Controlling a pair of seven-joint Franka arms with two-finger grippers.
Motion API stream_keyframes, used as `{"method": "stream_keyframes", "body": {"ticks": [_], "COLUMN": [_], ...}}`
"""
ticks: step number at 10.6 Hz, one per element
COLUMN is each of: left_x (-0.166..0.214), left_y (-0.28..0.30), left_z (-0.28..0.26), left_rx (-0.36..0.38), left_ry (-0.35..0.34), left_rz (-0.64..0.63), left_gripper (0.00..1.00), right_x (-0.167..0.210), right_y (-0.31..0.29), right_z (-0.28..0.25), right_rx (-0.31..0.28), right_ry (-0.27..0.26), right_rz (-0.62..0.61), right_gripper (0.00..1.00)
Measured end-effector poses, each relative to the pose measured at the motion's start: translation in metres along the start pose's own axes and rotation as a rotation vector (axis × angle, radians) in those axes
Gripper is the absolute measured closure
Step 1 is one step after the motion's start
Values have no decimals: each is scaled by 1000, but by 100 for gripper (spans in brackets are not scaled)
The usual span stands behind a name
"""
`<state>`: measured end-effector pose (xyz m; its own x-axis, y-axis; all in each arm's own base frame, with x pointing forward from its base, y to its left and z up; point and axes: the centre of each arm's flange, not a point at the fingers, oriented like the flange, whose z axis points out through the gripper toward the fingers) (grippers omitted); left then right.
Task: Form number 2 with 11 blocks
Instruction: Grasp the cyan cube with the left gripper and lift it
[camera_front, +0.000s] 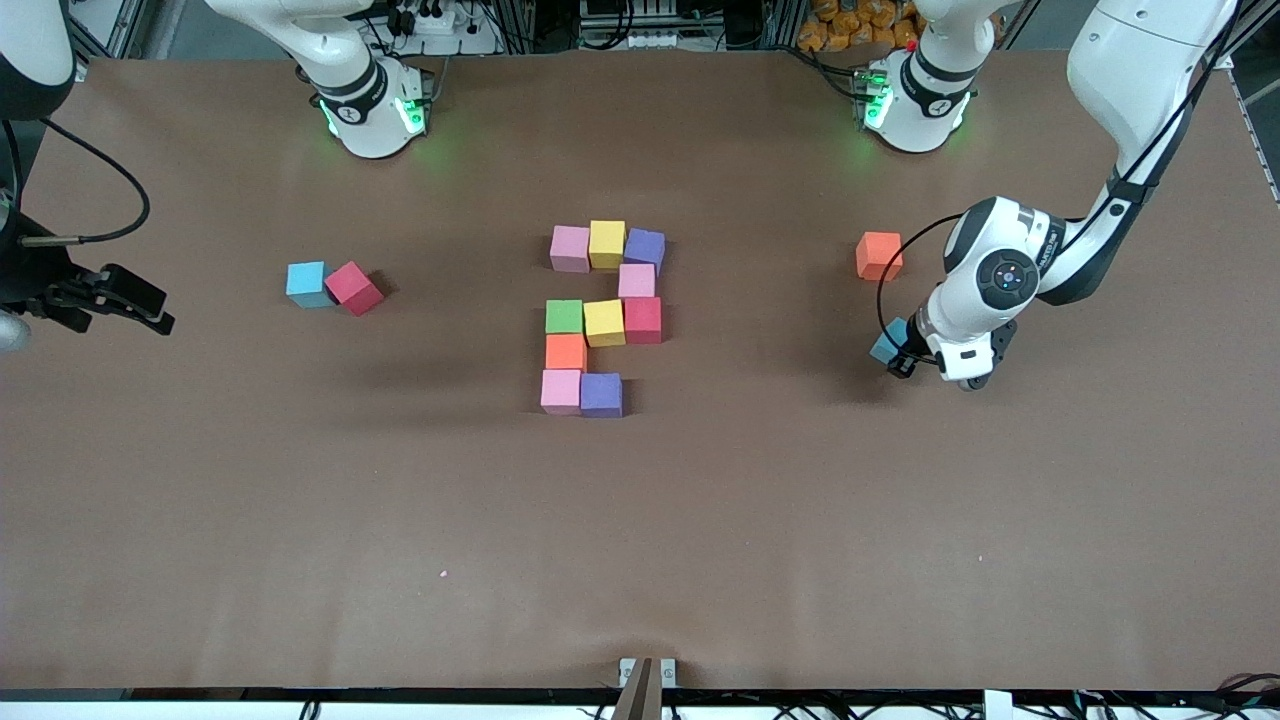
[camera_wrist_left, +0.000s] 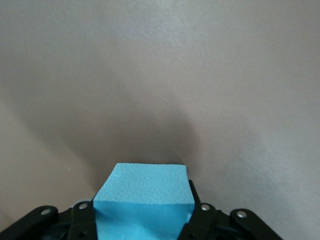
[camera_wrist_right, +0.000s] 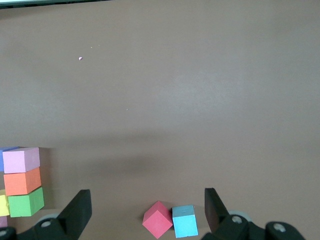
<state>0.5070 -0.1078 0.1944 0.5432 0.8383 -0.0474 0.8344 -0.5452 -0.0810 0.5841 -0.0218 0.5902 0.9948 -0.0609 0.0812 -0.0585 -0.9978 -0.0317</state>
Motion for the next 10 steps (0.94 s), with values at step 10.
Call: {"method": "stream_keyframes", "body": {"ticks": [10], "left_x": [-98], "left_y": [156], "left_z": [-87], "left_rx": [-104], "left_ry": [-128], "left_rz": [-319], "left_gripper": [44], "right_x": [0], "right_y": [4], "right_z": [0], "right_rx": [-1], "right_ry": [0], "right_rz": [-12], "right_gripper": [0]}}
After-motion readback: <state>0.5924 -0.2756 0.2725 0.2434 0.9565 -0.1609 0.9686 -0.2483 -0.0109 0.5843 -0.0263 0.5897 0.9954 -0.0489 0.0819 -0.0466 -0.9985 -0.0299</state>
